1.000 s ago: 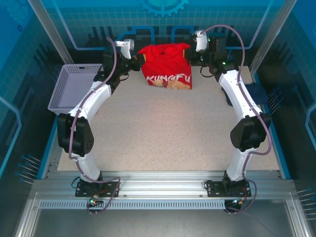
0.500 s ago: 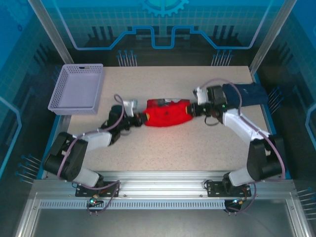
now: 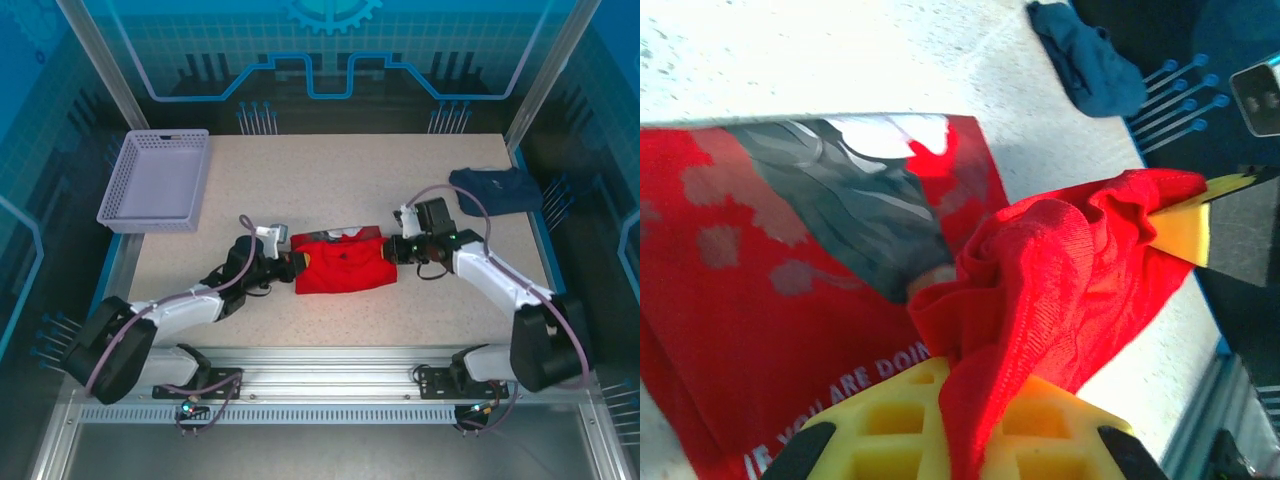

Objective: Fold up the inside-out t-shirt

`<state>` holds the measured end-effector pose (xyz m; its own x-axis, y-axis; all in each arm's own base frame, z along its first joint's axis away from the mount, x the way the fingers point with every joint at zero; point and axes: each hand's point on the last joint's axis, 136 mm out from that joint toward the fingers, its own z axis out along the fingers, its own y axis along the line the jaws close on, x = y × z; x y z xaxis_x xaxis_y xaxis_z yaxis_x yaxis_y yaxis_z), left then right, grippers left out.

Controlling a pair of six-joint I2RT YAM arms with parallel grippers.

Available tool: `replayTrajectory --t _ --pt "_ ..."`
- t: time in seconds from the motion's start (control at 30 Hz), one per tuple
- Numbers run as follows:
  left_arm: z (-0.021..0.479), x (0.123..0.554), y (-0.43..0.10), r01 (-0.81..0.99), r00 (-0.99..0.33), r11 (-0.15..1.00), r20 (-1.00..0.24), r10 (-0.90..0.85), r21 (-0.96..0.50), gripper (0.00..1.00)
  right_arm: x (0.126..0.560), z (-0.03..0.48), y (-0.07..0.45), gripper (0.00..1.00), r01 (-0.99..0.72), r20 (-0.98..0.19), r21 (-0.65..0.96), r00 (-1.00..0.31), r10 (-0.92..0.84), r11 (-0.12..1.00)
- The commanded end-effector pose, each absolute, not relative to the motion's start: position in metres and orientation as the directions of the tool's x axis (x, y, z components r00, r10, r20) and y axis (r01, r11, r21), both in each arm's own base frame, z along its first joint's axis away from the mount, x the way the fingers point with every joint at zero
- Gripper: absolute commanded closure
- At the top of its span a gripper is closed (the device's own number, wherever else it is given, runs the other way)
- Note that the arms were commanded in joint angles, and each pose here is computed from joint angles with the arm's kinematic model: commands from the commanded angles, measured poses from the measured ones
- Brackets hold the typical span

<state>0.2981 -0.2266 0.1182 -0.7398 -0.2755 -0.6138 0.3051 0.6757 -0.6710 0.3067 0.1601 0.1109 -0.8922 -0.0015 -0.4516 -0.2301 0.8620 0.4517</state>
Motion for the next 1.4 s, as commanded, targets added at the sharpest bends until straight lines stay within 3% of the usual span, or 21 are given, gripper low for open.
replayTrajectory --t 0.0,0.47,0.63,0.8,1.03,1.17,1.27,1.37 --pt "0.113 0.329 -0.215 0.249 -0.722 0.732 -0.625 -0.296 -0.634 1.00 0.338 0.118 0.160 0.92 -0.242 -0.476 0.399 -0.879 -0.026 0.884" --pt "0.063 0.402 -0.185 0.105 -0.748 0.767 -0.558 -0.359 -0.633 1.00 0.420 0.067 0.182 0.88 -0.239 -0.367 0.359 -0.925 -0.099 0.902" --pt "0.042 0.422 -0.176 0.059 -0.756 0.771 -0.533 -0.381 -0.634 0.94 0.438 0.043 0.182 0.87 -0.218 -0.322 0.339 -0.941 -0.105 0.915" --pt "0.035 0.437 -0.168 0.017 -0.751 0.751 -0.504 -0.426 -0.660 0.74 0.459 0.031 0.176 0.75 -0.199 -0.301 0.324 -0.948 -0.099 0.925" --pt "0.061 0.442 -0.161 0.008 -0.741 0.732 -0.496 -0.453 -0.681 0.51 0.478 0.082 0.161 0.52 -0.204 -0.382 0.347 -0.922 -0.060 0.915" --pt "0.067 0.432 -0.152 -0.033 -0.739 0.741 -0.483 -0.470 -0.671 0.41 0.464 0.097 0.150 0.45 -0.189 -0.393 0.384 -0.919 -0.025 0.904" --pt "0.068 0.421 -0.144 -0.066 -0.745 0.758 -0.473 -0.470 -0.649 0.34 0.444 0.091 0.153 0.32 -0.185 -0.350 0.451 -0.937 -0.018 0.873" --pt "0.069 0.412 -0.139 -0.084 -0.751 0.771 -0.468 -0.465 -0.631 0.30 0.429 0.082 0.163 0.24 -0.184 -0.307 0.514 -0.952 -0.021 0.838"
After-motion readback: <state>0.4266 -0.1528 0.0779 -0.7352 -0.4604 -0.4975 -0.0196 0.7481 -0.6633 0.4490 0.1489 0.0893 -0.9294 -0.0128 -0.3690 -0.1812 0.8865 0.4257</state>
